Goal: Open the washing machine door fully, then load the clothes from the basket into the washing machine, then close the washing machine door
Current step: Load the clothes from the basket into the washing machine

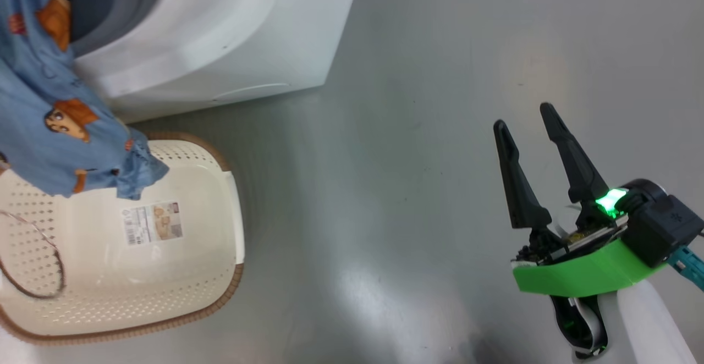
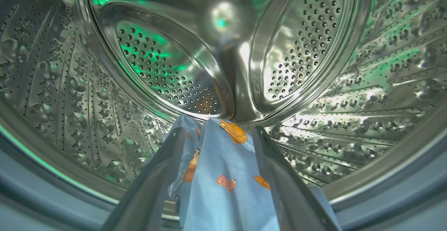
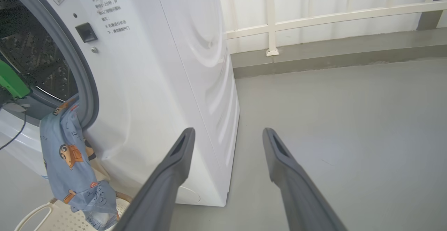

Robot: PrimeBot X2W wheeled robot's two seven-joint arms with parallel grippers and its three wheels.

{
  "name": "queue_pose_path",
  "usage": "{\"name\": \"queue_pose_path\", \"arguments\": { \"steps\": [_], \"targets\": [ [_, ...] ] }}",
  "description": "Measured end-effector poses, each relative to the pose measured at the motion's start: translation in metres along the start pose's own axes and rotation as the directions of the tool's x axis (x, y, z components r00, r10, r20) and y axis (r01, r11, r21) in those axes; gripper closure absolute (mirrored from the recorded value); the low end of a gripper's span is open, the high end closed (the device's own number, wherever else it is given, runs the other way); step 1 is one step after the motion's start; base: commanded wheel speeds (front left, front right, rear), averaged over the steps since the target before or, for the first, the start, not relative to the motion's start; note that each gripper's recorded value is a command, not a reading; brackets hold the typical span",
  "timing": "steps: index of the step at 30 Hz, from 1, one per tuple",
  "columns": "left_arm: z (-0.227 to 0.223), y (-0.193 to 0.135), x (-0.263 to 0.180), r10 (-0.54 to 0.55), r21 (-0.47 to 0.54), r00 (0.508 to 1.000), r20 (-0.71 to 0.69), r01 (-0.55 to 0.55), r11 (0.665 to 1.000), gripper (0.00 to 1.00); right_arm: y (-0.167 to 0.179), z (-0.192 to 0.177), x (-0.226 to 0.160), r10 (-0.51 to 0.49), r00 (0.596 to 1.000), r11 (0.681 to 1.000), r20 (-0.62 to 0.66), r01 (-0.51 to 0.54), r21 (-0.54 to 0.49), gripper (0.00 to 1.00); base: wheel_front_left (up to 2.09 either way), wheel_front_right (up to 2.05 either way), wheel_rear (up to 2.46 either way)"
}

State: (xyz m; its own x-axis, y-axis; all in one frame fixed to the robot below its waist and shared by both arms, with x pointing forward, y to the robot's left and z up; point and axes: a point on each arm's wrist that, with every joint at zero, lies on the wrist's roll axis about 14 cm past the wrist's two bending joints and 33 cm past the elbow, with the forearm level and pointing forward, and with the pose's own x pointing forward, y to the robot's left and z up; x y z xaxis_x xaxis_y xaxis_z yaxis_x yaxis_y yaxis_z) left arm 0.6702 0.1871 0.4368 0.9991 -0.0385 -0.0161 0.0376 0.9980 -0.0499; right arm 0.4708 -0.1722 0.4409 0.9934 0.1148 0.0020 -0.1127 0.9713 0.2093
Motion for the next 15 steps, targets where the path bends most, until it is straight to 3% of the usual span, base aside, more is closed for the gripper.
{"name": "queue_pose_path", "arguments": {
  "steps": [15],
  "targets": [
    [0.001,0.005,-0.129,0.108,-0.046,0.994,0.016,-0.107,0.993,0.0,0.014,0.015,-0.013,0.039,0.999,0.999,0.02,-0.039,-0.011,0.0,0.0,0.0,0.0]
  ]
}}
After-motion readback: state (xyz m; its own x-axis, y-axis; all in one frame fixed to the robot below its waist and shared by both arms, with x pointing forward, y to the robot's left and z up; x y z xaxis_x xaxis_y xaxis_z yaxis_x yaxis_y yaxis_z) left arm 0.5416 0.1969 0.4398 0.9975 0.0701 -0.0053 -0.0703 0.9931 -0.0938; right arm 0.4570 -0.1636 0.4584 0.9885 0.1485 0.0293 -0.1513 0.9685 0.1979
